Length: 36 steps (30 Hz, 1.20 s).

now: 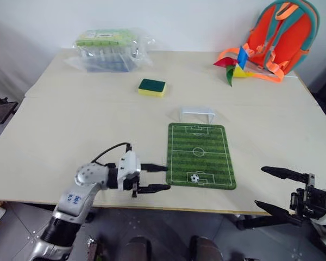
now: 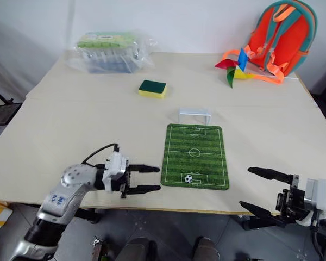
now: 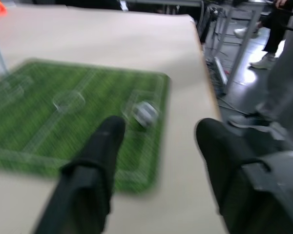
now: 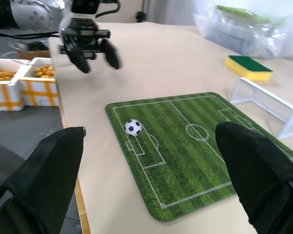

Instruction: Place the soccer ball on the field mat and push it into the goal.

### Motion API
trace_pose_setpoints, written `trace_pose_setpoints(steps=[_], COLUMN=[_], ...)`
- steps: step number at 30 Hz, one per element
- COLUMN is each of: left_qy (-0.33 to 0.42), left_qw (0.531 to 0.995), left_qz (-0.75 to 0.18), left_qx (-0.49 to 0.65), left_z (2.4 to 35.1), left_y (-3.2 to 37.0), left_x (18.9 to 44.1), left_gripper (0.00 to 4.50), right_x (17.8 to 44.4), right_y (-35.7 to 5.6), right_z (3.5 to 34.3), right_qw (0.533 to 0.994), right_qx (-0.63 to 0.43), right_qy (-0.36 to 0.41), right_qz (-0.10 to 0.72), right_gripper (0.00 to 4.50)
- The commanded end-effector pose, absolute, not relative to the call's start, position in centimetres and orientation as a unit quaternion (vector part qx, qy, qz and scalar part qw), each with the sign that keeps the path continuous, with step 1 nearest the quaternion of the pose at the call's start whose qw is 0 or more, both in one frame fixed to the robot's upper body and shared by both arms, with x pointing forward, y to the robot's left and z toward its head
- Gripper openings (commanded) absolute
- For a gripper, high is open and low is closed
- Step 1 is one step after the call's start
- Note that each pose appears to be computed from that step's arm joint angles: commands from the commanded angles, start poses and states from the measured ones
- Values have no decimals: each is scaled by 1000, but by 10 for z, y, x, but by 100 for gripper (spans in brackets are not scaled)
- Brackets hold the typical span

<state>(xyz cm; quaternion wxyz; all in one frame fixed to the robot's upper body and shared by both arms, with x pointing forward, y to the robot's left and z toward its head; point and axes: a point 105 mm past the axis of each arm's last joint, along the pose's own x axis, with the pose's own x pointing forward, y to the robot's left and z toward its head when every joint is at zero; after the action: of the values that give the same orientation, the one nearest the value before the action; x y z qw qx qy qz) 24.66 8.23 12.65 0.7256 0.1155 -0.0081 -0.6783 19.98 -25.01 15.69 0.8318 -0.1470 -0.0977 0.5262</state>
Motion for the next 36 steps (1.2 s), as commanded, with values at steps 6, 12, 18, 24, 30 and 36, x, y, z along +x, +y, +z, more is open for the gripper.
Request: trace_pose_setpoints(steps=[6,12,18,24,30,36], left_qy=[-16,-7,-2,7,-2,-60], left_qw=[692,733,726,719,746,799], left_qz=[-714,-672,-679,-685,-655,-589], left_qx=[103,102,110,116,121,110], left_z=[120,112,109,106,107,128], left_y=[42,14,1,-7,-14,-25], left_x=[213,237,249,257,281,331], left_gripper=[4,4,4,4,4,4], right_x=[202,199,195,189,184,205], right_y=[-278,-289,-292,-286,-279,-280], right_z=[151,144,140,137,136,156], right_qw=[814,815,821,820,833,906], right_qx=[-196,-205,-200,-193,-186,-138], right_qy=[-86,-57,-53,-61,-72,-152], right_qz=[539,538,533,535,515,371], right_gripper=[450,450,450,450,450,450])
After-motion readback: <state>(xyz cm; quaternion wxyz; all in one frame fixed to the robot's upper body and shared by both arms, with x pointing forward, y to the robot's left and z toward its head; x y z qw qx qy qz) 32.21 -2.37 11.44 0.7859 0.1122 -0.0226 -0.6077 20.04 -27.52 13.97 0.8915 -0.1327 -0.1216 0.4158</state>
